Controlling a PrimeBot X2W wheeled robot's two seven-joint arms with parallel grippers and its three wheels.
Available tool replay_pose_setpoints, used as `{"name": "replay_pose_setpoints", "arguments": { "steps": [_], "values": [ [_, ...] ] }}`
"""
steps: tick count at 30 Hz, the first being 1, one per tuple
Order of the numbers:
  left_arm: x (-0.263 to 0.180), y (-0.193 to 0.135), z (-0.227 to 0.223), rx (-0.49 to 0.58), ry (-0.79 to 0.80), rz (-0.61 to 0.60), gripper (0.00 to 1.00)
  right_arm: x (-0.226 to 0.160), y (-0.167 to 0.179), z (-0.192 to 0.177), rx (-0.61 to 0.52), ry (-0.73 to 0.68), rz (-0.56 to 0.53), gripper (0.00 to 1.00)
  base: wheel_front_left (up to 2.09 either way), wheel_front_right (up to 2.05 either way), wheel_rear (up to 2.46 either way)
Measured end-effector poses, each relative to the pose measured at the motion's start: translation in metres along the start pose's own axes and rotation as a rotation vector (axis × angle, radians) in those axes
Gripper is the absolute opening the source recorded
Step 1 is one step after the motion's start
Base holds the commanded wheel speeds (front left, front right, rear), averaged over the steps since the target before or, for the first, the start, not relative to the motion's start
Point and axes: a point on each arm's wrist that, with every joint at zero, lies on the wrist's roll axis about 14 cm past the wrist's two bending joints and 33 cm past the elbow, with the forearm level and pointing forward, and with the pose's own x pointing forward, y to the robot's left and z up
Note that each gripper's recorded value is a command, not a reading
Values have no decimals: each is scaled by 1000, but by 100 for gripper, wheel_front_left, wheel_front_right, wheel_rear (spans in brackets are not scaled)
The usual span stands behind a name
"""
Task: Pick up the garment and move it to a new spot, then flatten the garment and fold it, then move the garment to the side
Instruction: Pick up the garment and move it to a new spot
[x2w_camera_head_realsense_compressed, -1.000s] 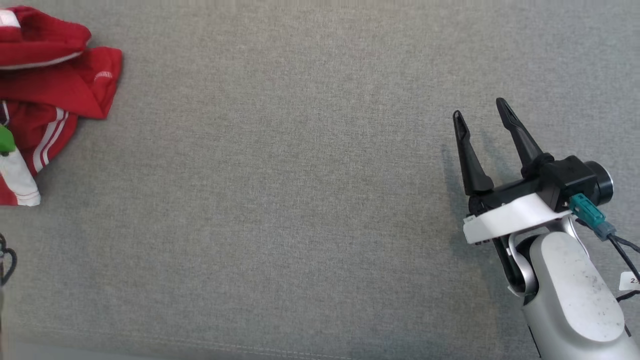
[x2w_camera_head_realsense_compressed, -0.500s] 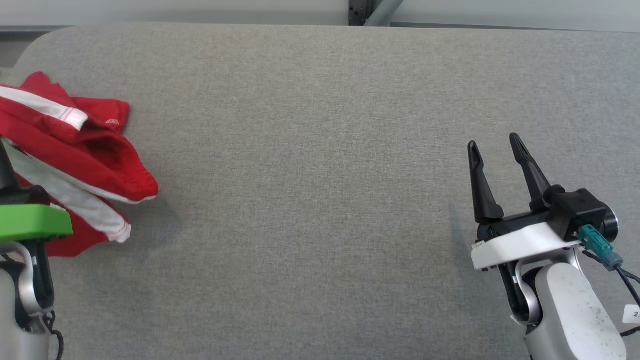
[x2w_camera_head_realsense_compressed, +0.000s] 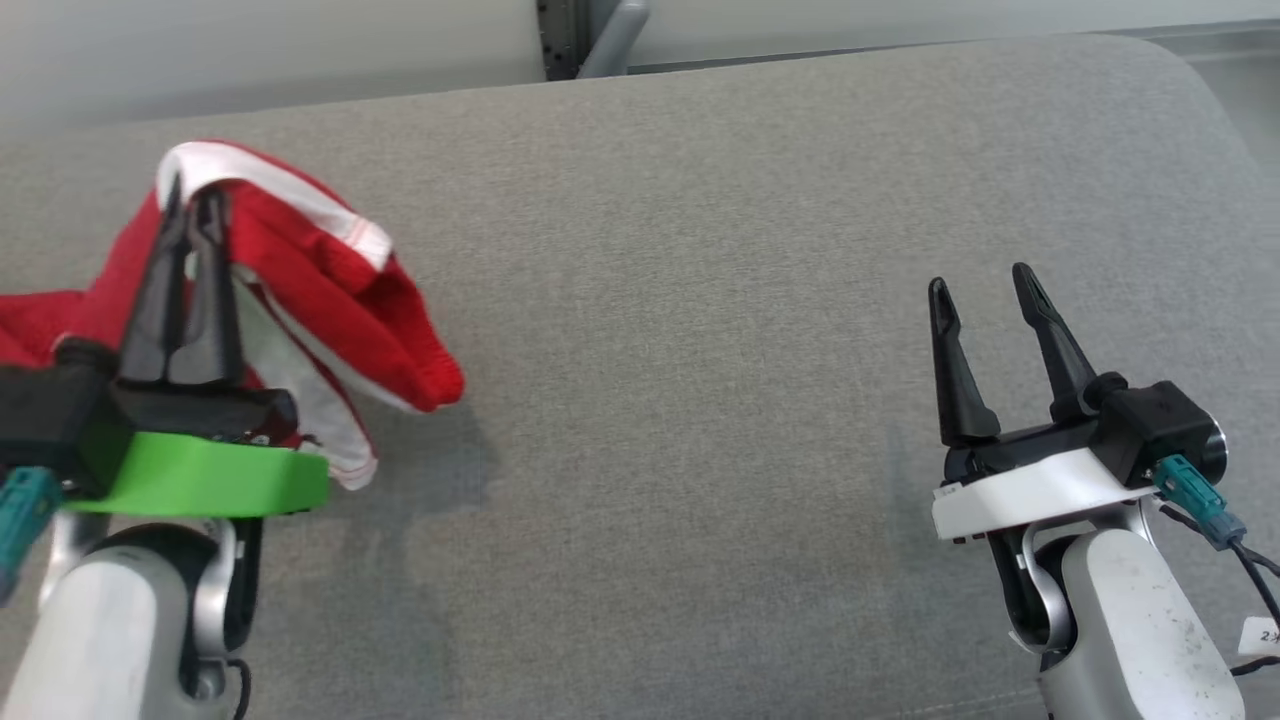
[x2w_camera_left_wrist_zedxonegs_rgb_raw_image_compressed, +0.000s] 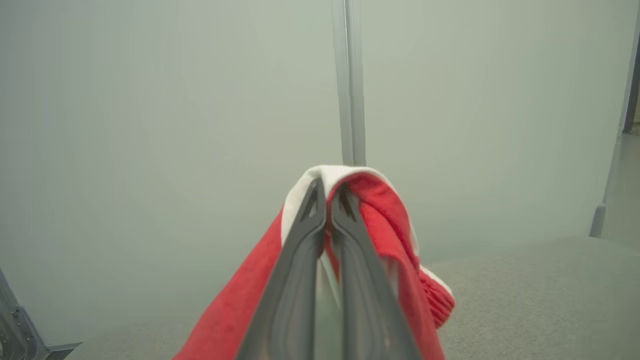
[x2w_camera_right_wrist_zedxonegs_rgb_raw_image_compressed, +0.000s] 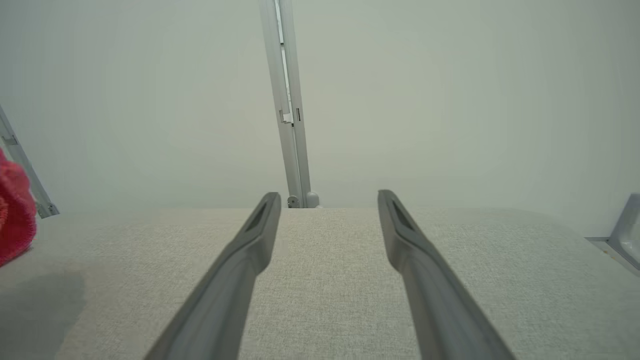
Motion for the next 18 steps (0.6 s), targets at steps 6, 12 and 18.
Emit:
{"name": "replay_pose_setpoints", "arguments": {
  "steps": [6,12,18],
  "values": [
    [25,-100,-24,-77,55,-301,0,-19,-33,11,-18,-15,-102,100,0,0,0],
    [14,-200,-74,-126,197,-597,0,-37,-61,11,-30,0,-194,100,0,0,0],
    [-10,-247,-134,-152,361,-733,0,-46,-76,-1,-15,37,-248,100,0,0,0]
  ]
}}
